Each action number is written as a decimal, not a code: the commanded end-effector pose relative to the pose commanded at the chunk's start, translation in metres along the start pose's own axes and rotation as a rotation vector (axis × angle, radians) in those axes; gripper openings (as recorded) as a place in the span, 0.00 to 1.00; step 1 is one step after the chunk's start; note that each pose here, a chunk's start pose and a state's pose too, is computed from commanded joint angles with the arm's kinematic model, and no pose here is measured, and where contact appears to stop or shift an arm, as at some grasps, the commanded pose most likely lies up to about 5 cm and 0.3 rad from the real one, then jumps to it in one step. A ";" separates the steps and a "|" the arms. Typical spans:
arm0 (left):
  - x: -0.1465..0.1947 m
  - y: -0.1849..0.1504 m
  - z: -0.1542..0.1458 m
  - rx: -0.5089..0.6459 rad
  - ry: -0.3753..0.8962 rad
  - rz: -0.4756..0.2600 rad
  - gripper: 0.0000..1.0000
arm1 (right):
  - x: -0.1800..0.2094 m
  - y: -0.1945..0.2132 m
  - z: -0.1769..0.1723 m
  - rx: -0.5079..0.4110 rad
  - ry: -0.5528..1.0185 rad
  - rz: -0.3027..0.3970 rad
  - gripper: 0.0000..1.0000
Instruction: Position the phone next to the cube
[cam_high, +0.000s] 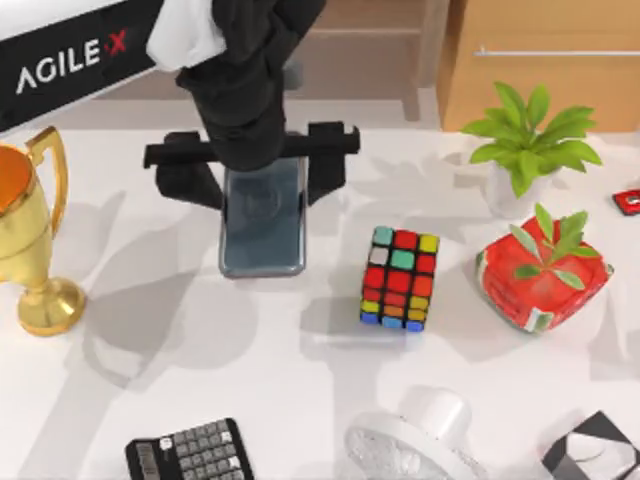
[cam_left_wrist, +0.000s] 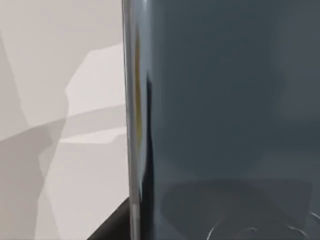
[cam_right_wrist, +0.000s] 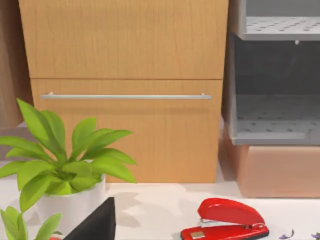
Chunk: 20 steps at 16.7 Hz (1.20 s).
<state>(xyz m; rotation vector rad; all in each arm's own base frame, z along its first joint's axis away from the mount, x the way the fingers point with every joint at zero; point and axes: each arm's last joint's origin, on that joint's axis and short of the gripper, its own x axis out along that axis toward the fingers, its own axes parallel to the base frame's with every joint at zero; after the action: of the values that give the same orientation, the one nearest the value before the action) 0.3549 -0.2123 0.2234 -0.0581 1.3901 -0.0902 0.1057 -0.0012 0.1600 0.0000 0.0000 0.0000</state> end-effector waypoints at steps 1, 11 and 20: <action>-0.003 0.000 0.001 0.000 -0.012 -0.007 0.00 | 0.000 0.000 0.000 0.000 0.000 0.000 1.00; -0.020 -0.003 0.004 -0.001 -0.098 -0.055 0.00 | 0.000 0.000 0.000 0.000 0.000 0.000 1.00; 0.004 -0.002 0.002 -0.001 -0.069 -0.039 0.00 | 0.000 0.000 0.000 0.000 0.000 0.000 1.00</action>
<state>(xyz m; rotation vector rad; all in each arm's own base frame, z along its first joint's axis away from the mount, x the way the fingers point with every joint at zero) 0.3581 -0.2143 0.2197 -0.0882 1.3206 -0.1187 0.1057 -0.0012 0.1600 0.0000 0.0000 0.0000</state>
